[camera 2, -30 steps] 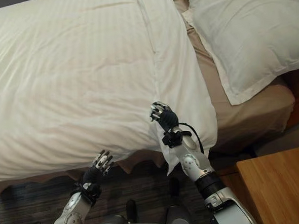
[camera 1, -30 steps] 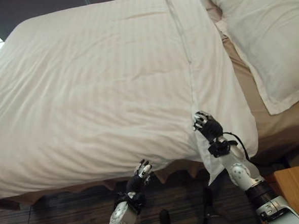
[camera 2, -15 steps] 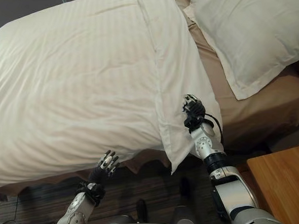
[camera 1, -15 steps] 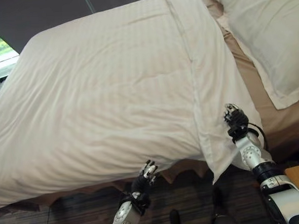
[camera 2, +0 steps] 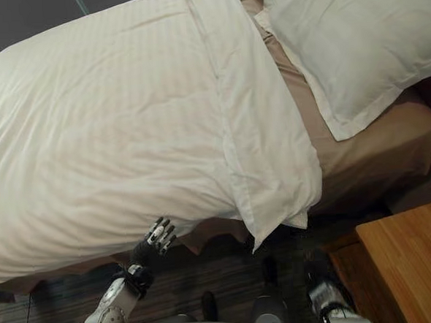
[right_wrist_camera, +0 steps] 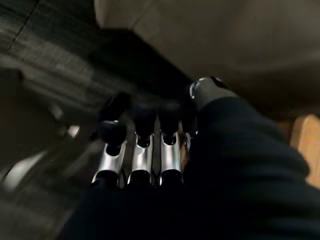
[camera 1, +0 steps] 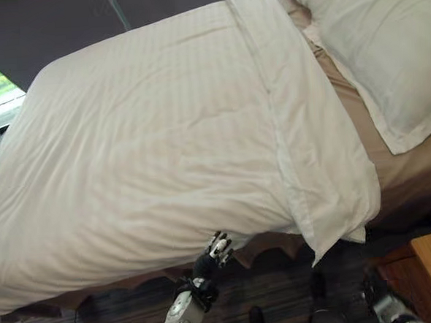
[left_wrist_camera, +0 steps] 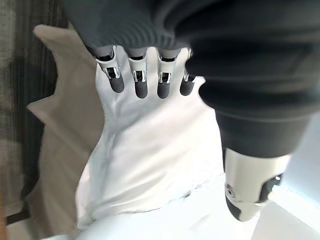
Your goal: Making the bed.
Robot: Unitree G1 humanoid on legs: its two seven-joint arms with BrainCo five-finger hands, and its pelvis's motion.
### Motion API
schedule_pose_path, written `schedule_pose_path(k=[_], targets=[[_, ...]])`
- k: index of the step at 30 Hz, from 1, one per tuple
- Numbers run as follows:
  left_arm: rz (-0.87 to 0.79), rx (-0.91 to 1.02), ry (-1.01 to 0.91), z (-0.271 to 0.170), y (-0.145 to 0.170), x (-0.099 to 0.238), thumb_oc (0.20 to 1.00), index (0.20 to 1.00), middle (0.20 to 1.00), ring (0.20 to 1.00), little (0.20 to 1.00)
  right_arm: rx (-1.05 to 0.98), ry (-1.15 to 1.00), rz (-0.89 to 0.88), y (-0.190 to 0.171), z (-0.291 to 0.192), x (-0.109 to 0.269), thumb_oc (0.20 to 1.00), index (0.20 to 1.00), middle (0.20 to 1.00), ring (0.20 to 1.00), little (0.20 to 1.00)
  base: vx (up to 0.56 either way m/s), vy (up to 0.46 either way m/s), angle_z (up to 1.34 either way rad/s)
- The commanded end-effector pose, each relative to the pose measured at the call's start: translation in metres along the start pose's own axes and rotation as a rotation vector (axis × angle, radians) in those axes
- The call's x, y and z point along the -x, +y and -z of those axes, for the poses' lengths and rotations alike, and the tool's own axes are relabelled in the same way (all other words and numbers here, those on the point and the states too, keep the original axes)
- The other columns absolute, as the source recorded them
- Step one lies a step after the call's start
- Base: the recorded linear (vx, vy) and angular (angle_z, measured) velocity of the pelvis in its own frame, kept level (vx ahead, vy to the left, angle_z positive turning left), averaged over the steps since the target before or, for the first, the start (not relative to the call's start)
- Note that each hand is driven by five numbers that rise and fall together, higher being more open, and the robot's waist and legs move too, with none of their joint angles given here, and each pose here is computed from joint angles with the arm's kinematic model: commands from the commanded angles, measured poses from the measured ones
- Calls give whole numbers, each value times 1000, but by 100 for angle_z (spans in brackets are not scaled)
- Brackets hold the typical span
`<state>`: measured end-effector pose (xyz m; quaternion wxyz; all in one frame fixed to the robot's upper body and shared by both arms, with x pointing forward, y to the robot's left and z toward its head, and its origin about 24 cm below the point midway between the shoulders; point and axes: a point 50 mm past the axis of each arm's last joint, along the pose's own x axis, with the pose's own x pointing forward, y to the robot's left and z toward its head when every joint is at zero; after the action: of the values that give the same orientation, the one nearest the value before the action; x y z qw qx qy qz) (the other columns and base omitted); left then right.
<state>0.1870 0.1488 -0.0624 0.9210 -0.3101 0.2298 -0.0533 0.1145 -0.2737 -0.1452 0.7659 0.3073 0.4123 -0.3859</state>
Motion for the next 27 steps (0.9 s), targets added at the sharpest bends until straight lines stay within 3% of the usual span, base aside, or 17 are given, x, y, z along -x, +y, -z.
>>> schedule_pose_path(k=[1,6,7,11,12,13,19,27], targets=[[85,-8,-95,-20,-17,-12,1000,1000,1000,1000,1000,-94,-116,-66,29,-33,-2,200,200,200,200,200,3,9,-9],[62,-19,-115,-24,-14,-11,1000,1000,1000,1000,1000,-127,-274,-101,33,-63,4,200,200,200,200,200,1,9,-7],[34,-20,-139,-28,-9,-10,1000,1000,1000,1000,1000,-93,-436,-225,53,-87,19,200,200,200,200,200,-2,7,-5],[-12,-47,-156,-31,1,-5,1000,1000,1000,1000,1000,18,-611,-359,72,-96,47,200,200,200,200,200,-2,3,-1],[-23,-52,-159,-32,3,-4,1000,1000,1000,1000,1000,46,-649,-388,78,-99,54,950,950,950,950,950,0,0,0],[-33,-58,-156,-31,5,-3,1000,1000,1000,1000,1000,61,-667,-404,82,-97,58,1000,1000,1000,1000,1000,0,0,0],[-125,-101,-128,-26,28,13,1000,1000,1000,1000,1000,310,-764,-449,100,-86,77,1000,1000,1000,1000,1000,1,0,3],[-185,-123,-83,-14,40,25,1000,1000,1000,1000,1000,266,-678,-581,116,-61,83,1000,1000,1000,1000,1000,6,5,7]])
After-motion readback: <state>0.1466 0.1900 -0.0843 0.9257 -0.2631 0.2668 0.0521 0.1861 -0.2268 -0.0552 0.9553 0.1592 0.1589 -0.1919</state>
